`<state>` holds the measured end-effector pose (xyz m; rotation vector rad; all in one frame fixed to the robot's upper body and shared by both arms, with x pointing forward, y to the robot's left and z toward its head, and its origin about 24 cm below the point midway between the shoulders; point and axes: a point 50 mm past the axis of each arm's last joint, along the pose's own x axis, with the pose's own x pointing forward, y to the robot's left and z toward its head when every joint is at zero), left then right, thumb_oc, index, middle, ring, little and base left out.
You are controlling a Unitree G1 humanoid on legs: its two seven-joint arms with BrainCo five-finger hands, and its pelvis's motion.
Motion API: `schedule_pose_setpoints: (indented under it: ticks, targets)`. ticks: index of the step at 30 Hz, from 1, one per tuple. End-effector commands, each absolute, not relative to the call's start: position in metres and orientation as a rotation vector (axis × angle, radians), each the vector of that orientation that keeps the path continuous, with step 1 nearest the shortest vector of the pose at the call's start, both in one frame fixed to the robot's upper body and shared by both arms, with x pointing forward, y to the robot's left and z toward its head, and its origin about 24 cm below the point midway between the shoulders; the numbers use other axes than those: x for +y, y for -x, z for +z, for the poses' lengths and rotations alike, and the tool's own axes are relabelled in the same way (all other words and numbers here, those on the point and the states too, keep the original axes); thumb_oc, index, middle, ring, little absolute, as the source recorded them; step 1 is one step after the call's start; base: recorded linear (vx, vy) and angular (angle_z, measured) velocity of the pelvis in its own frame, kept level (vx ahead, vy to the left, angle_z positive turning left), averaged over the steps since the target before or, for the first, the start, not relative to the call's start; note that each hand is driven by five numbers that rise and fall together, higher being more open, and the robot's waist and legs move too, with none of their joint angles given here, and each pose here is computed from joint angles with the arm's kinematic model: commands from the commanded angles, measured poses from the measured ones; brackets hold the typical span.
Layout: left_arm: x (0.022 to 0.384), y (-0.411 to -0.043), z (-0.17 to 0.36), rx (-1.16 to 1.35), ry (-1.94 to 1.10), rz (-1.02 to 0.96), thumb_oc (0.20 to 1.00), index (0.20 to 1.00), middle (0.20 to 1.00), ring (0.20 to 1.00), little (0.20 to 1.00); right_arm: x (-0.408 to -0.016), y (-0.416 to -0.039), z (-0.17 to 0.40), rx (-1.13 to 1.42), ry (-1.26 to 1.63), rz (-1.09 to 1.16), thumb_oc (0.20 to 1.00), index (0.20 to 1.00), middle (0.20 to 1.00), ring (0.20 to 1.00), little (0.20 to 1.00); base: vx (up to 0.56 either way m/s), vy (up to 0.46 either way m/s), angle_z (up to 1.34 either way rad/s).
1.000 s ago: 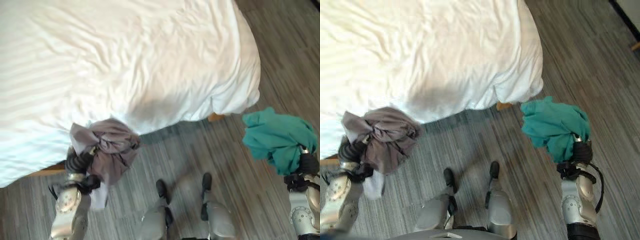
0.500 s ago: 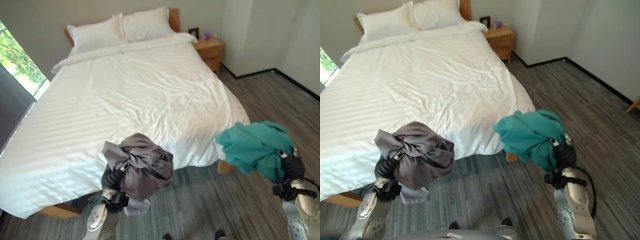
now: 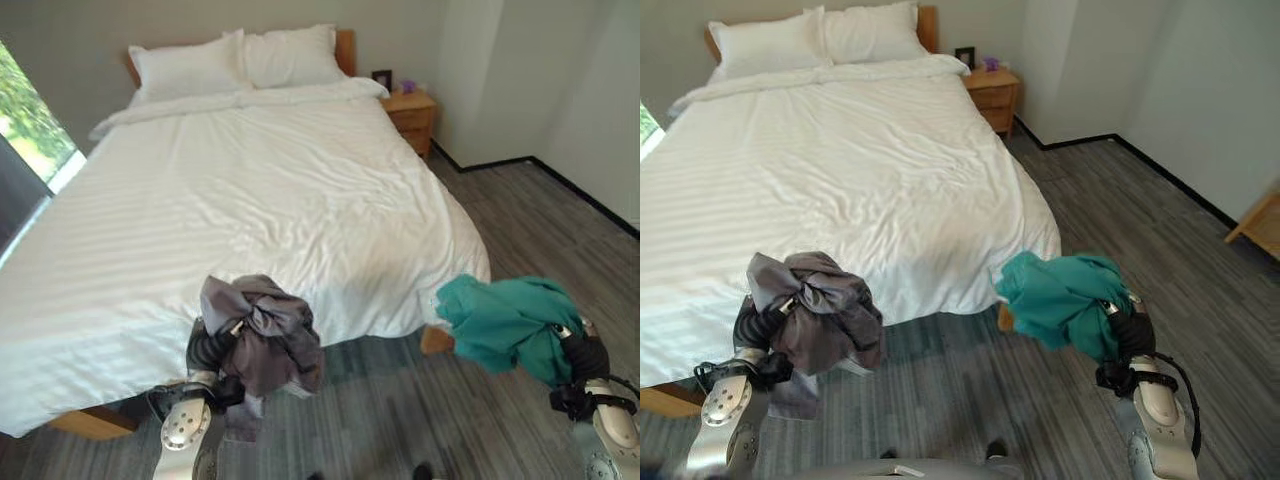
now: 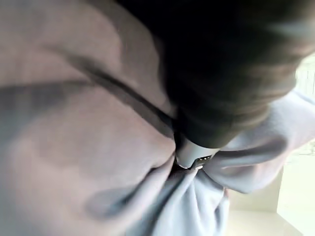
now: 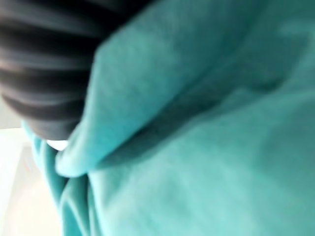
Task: Pick up bed clothes into laundry basket.
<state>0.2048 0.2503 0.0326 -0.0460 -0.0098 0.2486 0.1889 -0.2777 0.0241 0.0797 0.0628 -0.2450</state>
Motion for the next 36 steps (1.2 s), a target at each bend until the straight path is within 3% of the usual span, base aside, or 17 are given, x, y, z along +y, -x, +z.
schedule_pose_setpoints:
  ticks: [1,7,15,22,36]
  targets:
    - [0.257,-0.242,0.105,-0.346,-0.071,0.188,0.2,0.2,0.2,0.2,0.2,-0.288,-0.211,0.079,-0.237,-0.062,-0.286,0.2,0.2,0.2,0.2,0.2,-0.02,-0.15,-0.11]
    - [0.278,-0.243,0.141,-0.517,-0.067,0.28,0.2,0.2,0.2,0.2,0.2,-0.335,-0.187,0.09,-0.259,0.052,-0.489,0.2,0.2,0.2,0.2,0.2,0.02,-0.182,-1.15]
    - [0.279,-0.24,0.141,-0.543,-0.041,0.309,0.2,0.2,0.2,0.2,0.2,-0.314,-0.191,0.076,-0.236,-0.036,-0.413,0.2,0.2,0.2,0.2,0.2,0.08,0.097,-2.72]
    - [0.284,-0.238,0.128,-0.475,-0.026,0.327,0.2,0.2,0.2,0.2,0.2,-0.284,-0.203,0.058,-0.165,-0.088,-0.303,0.2,0.2,0.2,0.2,0.2,-0.03,0.033,-0.47]
    - [0.277,-0.243,0.113,-0.418,0.051,0.323,0.2,0.2,0.2,0.2,0.2,-0.294,-0.201,0.07,-0.186,-0.049,-0.302,0.2,0.2,0.2,0.2,0.2,0.06,-0.13,0.05]
